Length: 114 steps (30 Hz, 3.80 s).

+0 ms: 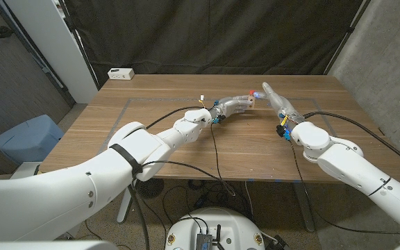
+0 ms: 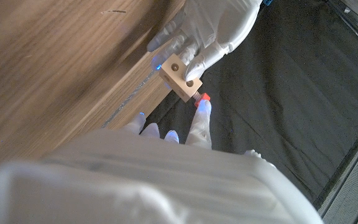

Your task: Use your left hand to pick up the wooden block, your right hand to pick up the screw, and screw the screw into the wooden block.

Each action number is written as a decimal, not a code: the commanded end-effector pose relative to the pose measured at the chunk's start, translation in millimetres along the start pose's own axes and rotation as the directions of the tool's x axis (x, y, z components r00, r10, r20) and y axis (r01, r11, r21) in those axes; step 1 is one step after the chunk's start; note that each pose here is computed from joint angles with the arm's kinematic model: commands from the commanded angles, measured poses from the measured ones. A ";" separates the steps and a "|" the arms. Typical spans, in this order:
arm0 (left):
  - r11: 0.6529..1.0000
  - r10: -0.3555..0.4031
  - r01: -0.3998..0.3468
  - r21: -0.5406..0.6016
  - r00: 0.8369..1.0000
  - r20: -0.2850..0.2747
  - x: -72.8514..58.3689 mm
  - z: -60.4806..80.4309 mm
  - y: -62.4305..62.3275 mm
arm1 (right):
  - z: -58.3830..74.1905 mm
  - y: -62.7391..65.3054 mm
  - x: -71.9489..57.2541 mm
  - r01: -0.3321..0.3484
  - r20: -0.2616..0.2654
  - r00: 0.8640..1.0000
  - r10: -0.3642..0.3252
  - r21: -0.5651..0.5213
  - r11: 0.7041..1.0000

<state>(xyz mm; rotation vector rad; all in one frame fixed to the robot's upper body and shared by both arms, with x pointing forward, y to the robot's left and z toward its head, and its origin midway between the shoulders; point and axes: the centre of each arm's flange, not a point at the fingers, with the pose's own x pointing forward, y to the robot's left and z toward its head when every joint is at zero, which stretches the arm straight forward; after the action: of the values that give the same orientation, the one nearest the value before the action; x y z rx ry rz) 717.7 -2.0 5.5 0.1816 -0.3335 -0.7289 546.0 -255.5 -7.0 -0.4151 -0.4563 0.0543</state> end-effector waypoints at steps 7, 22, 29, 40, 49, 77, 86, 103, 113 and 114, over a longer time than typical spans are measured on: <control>1.000 -0.019 0.019 0.012 1.000 0.022 -1.5 1.9 -1.6 | -7.8 -15.6 1.0 0.039 -0.018 0.999 -0.038 0.016 0.999; 0.999 -0.036 0.035 0.023 0.998 0.049 -3.3 4.7 -2.7 | -6.0 -20.1 9.9 0.027 -0.015 1.000 -0.027 0.027 0.999; 0.999 -0.039 0.037 0.025 0.998 0.050 -3.5 4.3 -3.3 | -3.1 -18.7 15.4 0.019 -0.004 1.000 -0.018 0.028 0.999; 0.999 -0.039 0.038 0.024 0.998 0.051 -3.6 4.2 -3.3 | -1.7 -11.9 23.2 -0.004 0.010 1.000 0.003 0.036 0.999; 0.999 -0.039 0.038 0.026 0.998 0.050 -4.1 4.2 -2.3 | -0.8 -5.7 28.3 -0.015 0.020 1.000 0.015 0.041 0.999; 0.999 -0.041 0.040 0.021 0.998 0.042 -5.7 0.1 -1.8 | 1.8 1.7 28.7 -0.032 0.020 0.999 0.032 0.033 0.999; 0.999 -0.043 0.042 0.021 0.998 0.043 -5.8 -0.8 -2.9 | -0.3 1.1 24.8 -0.026 0.011 1.000 0.025 0.035 0.999; 0.999 -0.047 0.046 0.023 0.998 0.044 -4.9 -0.2 -5.0 | 0.2 -1.4 17.7 -0.022 0.016 1.000 0.021 0.024 0.999; 0.999 -0.046 0.045 0.024 0.998 0.041 -3.5 1.0 -5.7 | 1.6 -1.8 14.3 -0.021 0.013 1.000 0.021 0.018 1.000; 0.999 -0.046 0.045 0.024 0.998 0.040 -3.5 1.0 -5.7 | 1.6 -1.8 14.3 -0.021 0.012 1.000 0.020 0.018 1.000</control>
<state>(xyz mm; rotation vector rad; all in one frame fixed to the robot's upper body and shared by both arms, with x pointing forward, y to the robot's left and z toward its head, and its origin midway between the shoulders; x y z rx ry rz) 711.4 -2.2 2.7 0.1930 -0.3798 -0.7761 562.0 -253.6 1.5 -0.3925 -0.4642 0.0830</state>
